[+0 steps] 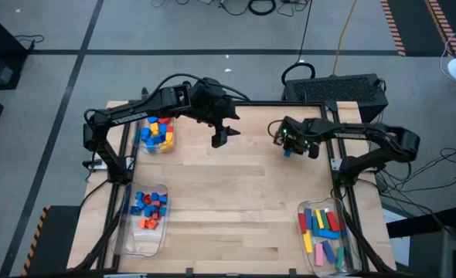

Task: Sort blocks by size
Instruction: Put the blue rectangular block into the bottom right transparent bin

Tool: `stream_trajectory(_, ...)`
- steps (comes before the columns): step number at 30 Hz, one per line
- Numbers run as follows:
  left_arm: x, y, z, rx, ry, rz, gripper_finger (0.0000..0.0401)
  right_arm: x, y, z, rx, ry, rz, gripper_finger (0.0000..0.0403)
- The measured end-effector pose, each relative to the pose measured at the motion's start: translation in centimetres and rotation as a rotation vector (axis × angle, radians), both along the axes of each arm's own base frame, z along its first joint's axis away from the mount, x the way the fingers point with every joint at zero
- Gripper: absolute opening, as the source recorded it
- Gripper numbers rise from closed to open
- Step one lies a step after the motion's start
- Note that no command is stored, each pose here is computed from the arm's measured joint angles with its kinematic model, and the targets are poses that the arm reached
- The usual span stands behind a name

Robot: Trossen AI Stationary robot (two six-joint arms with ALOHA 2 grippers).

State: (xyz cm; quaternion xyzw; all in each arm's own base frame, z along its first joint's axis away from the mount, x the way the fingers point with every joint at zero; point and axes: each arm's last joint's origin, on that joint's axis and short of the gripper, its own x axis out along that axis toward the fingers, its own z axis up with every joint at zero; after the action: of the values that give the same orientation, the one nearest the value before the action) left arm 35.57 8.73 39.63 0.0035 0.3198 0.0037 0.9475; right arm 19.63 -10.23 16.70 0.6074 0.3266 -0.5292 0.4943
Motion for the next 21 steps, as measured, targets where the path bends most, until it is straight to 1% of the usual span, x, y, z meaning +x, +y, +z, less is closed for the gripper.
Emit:
stream_trajectory(2, 0.0, 0.0, 0.0, -0.011, 0.001, 0.020, 0.0260, 0.2, 1.4, 0.8, 0.029, -0.038, 0.101, 0.0074)
stream_trajectory(6, 0.0, 0.1, 0.0, -0.008, 0.002, 0.031, 0.0260, 0.2, 4.4, 2.8, 0.025, -0.138, 0.301, 0.0074)
stream_trajectory(8, 0.0, 0.1, 0.0, -0.006, 0.001, 0.034, 0.0260, -0.1, 5.8, 3.7, 0.040, -0.179, 0.382, 0.0074)
stream_trajectory(11, 0.1, 0.1, 0.1, -0.017, -0.013, 0.054, 0.0260, -1.1, 8.1, 4.7, 0.129, -0.209, 0.447, 0.0074)
stream_trajectory(14, 0.4, 0.2, 0.2, -0.011, -0.034, 0.060, 0.0260, -2.2, 9.9, 5.3, 0.209, -0.204, 0.519, 0.0074)
stream_trajectory(16, 0.5, 0.2, 0.2, -0.023, -0.041, 0.071, 0.0260, -2.8, 10.9, 5.6, 0.243, -0.193, 0.562, 0.0074)
stream_trajectory(21, 0.9, 0.3, 0.1, -0.047, -0.060, 0.095, 0.0260, -3.9, 13.0, 6.2, 0.300, -0.200, 0.714, 0.0074)
